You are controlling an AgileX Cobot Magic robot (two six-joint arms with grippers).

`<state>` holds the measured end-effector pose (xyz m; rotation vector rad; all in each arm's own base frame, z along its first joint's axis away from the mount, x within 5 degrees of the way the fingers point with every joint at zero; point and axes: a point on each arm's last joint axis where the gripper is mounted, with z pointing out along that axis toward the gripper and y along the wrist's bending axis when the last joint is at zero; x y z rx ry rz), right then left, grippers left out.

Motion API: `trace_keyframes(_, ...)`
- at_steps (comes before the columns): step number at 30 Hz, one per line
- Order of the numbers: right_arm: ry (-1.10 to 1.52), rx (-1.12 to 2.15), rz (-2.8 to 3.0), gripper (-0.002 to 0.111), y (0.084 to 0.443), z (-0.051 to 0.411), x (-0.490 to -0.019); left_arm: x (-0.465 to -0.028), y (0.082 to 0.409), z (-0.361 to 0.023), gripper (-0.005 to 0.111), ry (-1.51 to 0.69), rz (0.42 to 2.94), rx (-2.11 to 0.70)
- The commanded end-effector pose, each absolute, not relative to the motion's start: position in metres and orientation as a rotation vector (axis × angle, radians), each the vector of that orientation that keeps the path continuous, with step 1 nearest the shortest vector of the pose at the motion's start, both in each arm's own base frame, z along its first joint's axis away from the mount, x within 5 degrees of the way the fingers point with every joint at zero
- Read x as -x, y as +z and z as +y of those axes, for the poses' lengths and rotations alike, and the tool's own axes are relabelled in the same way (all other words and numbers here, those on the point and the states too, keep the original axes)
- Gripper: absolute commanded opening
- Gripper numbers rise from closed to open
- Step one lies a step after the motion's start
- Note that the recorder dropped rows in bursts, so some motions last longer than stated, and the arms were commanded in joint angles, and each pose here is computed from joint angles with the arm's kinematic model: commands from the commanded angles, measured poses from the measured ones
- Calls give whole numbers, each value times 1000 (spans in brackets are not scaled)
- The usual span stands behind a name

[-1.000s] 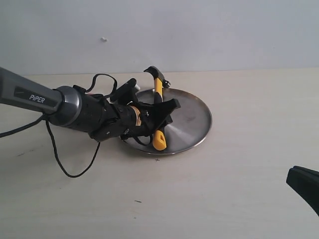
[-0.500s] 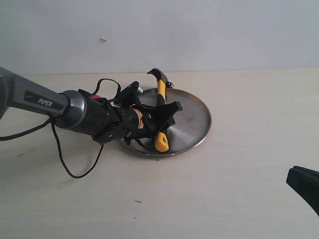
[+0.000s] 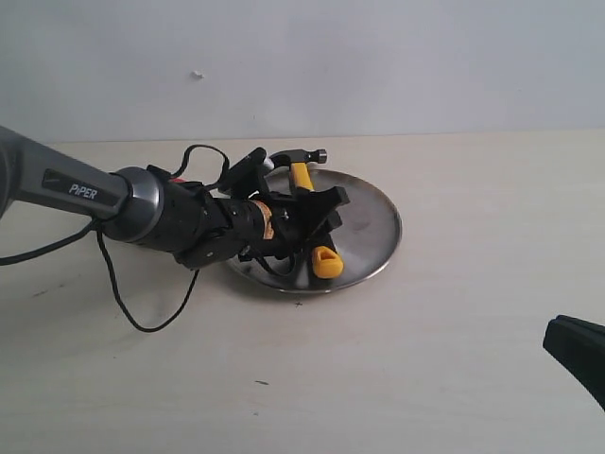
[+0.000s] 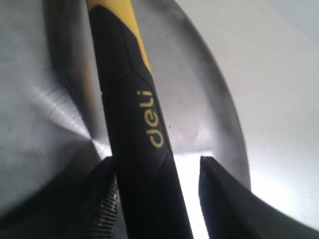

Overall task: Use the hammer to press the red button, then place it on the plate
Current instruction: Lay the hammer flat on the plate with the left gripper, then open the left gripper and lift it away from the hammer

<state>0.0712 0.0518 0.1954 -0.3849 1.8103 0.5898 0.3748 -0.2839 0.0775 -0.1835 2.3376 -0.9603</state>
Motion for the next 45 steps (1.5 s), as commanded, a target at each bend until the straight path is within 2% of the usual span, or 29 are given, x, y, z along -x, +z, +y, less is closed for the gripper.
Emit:
trace_keyframes(1,596,389,1803,0,195,52,-70,-377,88,-284,49,-973,2319,178)
trace_keyframes(8,596,389,1803,0,195,52,-70,-375,93,-282,49,-929,2370,155)
trace_keyframes(13,596,389,1803,0,195,52,-70,-375,119,-273,49,-783,2374,132)
trace_keyframes(18,596,389,1803,0,195,52,-70,-365,157,-265,48,-788,2320,102)
trace_keyframes(20,589,384,1805,0,195,51,-71,-358,176,-260,42,-787,2286,53)
trace_keyframes(23,583,379,1807,0,195,51,-71,-343,203,-250,17,-772,2236,-32)
trace_keyframes(24,583,379,1807,0,195,51,-71,-336,215,-246,5,-772,2209,-78)
trace_keyframes(25,583,379,1807,0,195,51,-71,-327,225,-241,1,-764,2175,-148)
trace_keyframes(28,583,379,1807,0,195,51,-71,-297,255,-228,0,-806,2067,-293)
trace_keyframes(31,583,379,1807,0,195,51,-71,-259,276,-214,0,-941,1945,-383)
trace_keyframes(36,583,379,1807,0,195,51,-71,-203,313,-187,0,-1145,1726,-417)
trace_keyframes(43,583,379,1807,0,195,51,-71,-154,357,-157,0,-1139,1488,-537)
trace_keyframes(45,583,379,1807,0,195,51,-71,-145,367,-151,0,-1208,1461,-497)
